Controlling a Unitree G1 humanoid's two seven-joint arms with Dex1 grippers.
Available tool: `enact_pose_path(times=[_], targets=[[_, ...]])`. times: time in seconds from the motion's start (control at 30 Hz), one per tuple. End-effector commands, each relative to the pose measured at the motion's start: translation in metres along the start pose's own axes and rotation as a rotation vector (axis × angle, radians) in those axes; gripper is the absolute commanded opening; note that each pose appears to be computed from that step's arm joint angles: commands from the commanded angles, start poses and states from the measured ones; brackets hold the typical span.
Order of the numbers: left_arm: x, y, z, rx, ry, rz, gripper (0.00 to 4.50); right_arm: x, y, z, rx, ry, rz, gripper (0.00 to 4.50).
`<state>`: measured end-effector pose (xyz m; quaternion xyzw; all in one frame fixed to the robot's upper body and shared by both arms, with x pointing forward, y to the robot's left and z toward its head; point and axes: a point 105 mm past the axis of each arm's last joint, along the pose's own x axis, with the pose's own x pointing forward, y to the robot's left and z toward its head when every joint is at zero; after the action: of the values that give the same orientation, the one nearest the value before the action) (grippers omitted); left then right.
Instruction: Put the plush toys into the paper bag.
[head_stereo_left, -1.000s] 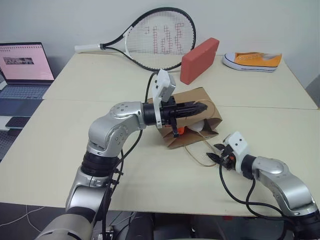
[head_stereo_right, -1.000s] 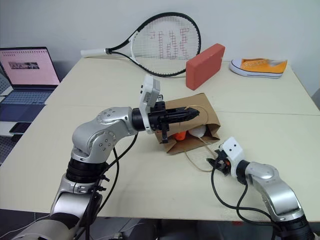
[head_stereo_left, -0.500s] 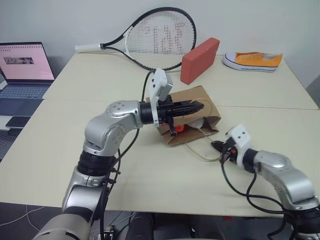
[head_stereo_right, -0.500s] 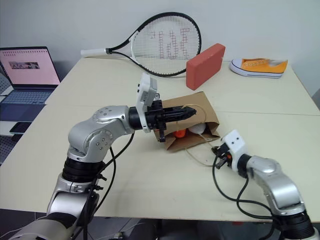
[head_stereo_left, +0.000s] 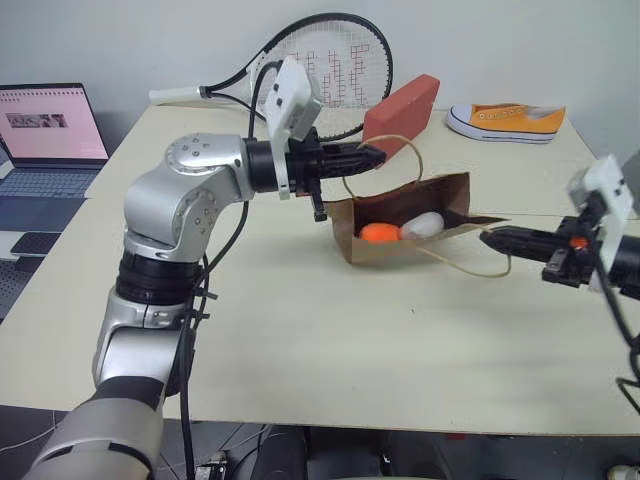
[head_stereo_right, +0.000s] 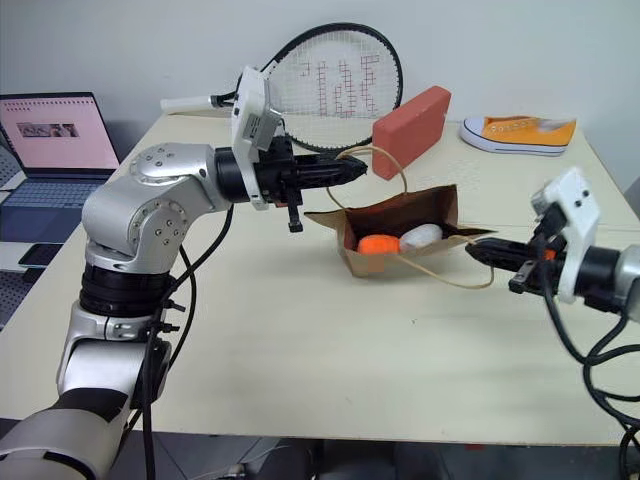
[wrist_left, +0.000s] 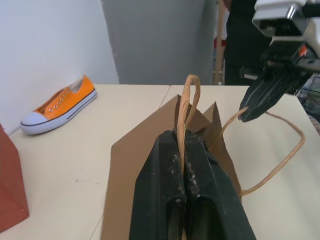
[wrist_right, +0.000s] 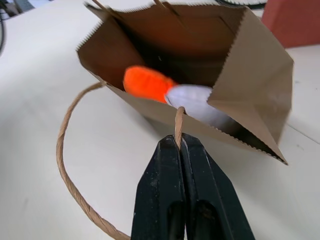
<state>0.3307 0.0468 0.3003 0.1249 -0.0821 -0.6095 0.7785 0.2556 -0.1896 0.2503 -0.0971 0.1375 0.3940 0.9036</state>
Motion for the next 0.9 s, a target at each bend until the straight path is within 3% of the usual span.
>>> enact_pose_path(times=[0.03, 0.37, 0.63, 0.77, 0.9], targets=[[0.006, 0.006, 0.013, 0.051, -0.006, 0.0, 0.0, -0.01, -0.001, 0.013, 0.027, -0.008, 0.011, 0.02], [0.024, 0.025, 0.023, 0.051, 0.014, 0.01, 0.0, -0.014, -0.006, 0.03, 0.114, -0.021, 0.065, 0.02], [0.041, 0.024, 0.003, 0.004, 0.024, -0.017, 0.0, 0.002, -0.008, 0.019, 0.142, 0.006, 0.06, 0.02], [0.045, 0.02, 0.002, -0.021, 0.0, -0.047, 0.87, 0.006, -0.014, 0.018, 0.132, -0.013, 0.018, 0.94], [0.035, 0.01, 0.004, -0.023, -0.006, -0.102, 2.14, 0.0, -0.014, 0.023, 0.124, -0.034, 0.026, 2.41]])
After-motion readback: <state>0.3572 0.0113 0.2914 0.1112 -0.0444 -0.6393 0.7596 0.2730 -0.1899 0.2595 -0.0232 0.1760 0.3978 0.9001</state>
